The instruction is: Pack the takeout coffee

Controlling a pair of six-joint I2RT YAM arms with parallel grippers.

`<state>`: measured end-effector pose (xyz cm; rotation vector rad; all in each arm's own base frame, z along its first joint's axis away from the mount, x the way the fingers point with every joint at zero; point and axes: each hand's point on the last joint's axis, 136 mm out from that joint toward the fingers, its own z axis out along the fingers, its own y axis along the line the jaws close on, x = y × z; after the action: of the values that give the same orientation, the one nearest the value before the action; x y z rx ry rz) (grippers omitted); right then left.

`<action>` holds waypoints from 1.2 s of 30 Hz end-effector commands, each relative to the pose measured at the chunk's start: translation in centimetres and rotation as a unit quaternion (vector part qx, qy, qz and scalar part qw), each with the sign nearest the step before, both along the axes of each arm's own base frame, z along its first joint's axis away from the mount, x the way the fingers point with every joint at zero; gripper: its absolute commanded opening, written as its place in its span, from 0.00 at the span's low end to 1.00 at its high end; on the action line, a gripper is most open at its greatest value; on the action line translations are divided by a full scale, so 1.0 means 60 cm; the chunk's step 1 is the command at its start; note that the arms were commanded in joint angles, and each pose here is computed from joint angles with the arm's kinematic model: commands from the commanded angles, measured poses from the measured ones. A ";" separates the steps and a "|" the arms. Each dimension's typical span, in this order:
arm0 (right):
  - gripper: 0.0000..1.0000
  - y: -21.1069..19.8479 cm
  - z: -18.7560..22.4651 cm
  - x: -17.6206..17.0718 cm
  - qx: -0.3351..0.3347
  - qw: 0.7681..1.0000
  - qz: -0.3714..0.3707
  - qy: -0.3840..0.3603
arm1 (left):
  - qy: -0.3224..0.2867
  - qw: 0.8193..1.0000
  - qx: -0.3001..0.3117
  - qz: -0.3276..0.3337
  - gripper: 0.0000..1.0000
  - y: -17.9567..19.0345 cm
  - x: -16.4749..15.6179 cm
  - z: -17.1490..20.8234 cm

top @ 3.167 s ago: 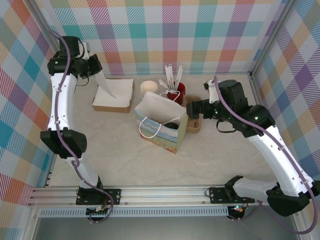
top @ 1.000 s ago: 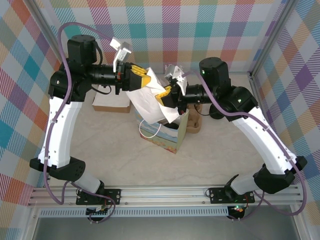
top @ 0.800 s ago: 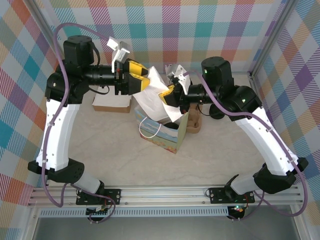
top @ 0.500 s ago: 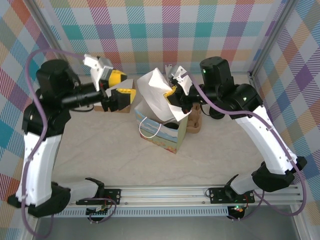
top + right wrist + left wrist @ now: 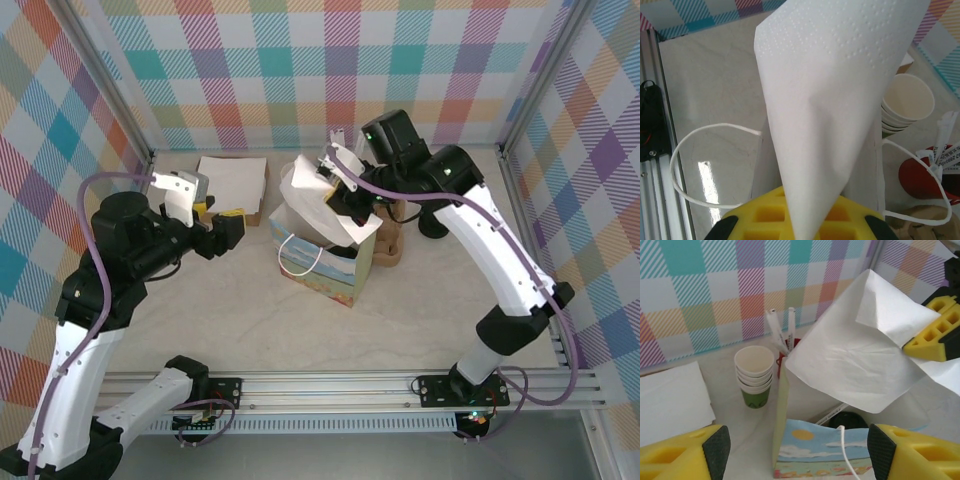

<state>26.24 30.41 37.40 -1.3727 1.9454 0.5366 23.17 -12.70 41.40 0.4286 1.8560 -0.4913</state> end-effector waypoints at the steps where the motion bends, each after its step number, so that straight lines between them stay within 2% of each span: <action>1: 0.00 -0.011 -0.017 -0.015 -0.031 0.999 0.010 0.023 | -0.010 1.000 -0.011 0.023 0.74 0.009 0.004 0.010; 17: 0.00 0.023 -0.103 0.026 -0.091 0.991 -0.020 0.091 | 0.007 1.000 0.003 0.022 0.73 0.004 0.018 -0.012; 36: 0.02 0.058 -0.205 0.020 -0.143 0.975 -0.022 0.169 | 0.016 1.000 0.010 0.022 0.74 0.003 0.021 -0.030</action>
<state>28.15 33.82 26.35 -1.4758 2.3375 0.4935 24.32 -12.38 39.24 0.3911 1.9237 -0.4579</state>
